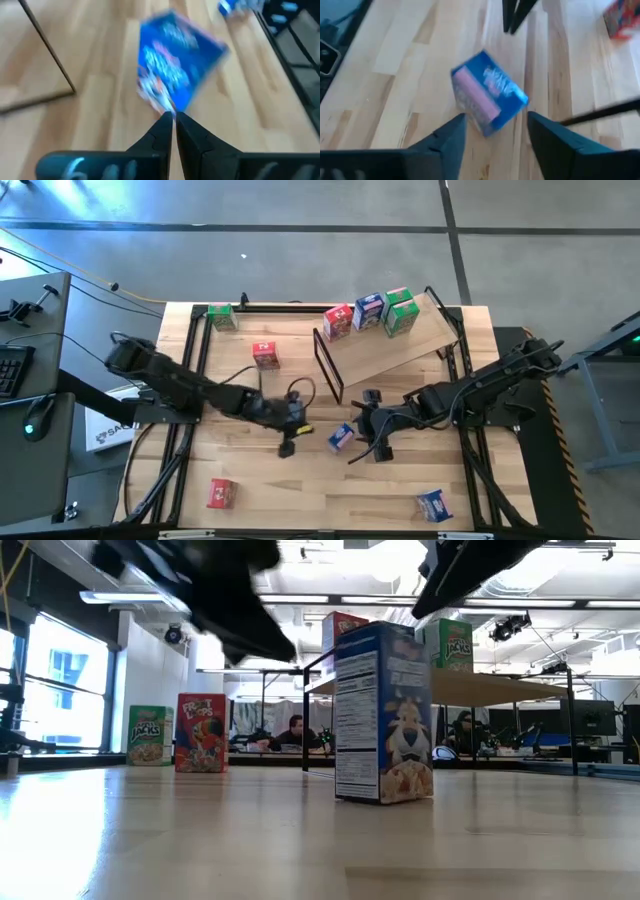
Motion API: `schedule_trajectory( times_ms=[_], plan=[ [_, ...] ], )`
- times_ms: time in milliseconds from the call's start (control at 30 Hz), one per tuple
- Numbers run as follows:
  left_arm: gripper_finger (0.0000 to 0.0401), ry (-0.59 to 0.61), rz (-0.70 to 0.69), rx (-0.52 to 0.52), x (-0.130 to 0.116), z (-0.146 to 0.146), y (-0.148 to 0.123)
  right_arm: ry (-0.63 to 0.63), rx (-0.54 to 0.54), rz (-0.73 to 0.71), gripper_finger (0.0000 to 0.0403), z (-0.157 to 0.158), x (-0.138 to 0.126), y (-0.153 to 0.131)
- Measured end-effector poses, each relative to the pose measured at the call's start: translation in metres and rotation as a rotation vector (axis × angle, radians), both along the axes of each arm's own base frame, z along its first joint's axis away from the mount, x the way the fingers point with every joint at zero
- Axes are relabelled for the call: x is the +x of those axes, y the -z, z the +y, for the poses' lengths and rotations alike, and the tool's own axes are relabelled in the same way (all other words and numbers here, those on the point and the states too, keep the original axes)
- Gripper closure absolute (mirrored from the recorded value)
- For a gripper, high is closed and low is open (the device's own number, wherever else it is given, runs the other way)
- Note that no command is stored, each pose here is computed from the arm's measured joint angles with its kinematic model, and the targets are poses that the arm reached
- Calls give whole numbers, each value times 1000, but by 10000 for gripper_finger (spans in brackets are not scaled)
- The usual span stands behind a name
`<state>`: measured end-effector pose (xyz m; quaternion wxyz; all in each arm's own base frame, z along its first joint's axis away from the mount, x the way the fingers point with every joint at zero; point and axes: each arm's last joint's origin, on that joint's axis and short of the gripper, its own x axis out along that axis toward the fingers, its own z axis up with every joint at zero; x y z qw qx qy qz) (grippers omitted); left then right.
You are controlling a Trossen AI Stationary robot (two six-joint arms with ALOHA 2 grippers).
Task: Stack cereal on shelf
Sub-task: Put the top blue cereal box on the shelf aligned with the blue cereal box
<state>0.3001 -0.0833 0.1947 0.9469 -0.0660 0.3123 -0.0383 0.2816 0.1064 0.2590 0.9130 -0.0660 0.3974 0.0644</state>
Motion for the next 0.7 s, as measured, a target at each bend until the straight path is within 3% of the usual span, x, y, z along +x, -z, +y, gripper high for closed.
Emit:
schedule_trajectory(
  times_ms=[200, 500, 700],
  plan=[
    [385, 18, 31, -84, -9, -27, 2, -87, -12, -76, 142, -2, 10, -3],
    [385, -37, -13, -94, 14, -32, 35, -203, -8, -49, 137, -11, 29, 16],
    [385, -56, -26, -99, 19, -26, 39, -203, -16, -37, 137, -19, 35, 22]
  ],
)
